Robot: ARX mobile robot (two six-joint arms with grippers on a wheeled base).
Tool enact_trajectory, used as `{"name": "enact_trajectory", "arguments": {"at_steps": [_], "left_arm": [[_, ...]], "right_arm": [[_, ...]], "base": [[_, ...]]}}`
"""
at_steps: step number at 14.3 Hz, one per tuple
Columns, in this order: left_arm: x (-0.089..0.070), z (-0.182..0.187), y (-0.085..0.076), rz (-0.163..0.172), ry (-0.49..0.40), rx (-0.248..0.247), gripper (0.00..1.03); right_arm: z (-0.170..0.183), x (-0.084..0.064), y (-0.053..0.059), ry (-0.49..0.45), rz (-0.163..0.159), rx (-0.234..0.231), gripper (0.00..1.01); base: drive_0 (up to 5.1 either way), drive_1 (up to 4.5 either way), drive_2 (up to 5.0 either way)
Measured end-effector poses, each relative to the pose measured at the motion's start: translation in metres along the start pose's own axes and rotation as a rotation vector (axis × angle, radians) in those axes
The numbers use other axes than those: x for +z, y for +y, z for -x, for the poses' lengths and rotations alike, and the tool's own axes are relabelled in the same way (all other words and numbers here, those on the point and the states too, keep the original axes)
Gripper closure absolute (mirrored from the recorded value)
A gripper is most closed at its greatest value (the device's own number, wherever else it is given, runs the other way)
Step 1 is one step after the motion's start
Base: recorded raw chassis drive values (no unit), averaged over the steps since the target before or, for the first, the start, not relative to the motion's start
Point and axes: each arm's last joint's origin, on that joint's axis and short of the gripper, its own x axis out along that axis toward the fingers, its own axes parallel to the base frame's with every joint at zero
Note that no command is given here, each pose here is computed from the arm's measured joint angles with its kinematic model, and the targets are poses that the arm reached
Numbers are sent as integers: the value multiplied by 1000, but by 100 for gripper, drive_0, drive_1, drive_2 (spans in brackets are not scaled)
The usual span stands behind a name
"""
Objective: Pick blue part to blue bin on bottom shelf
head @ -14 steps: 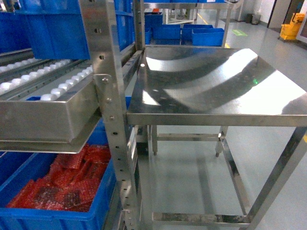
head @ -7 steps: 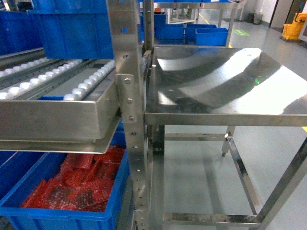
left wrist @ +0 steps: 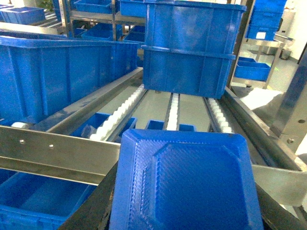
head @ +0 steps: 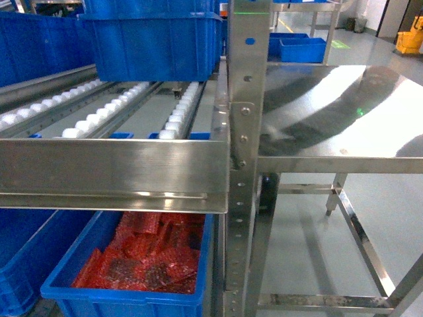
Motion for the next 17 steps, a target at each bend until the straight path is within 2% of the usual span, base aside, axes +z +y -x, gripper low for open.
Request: {"name": "enact_trajectory", "arguments": {"at_steps": [17], "left_arm": [[0,0,0,-1,2,9,60]], "right_arm": [[0,0,0,-4,0,5,3]], "base": [[-490,247,247]]}}
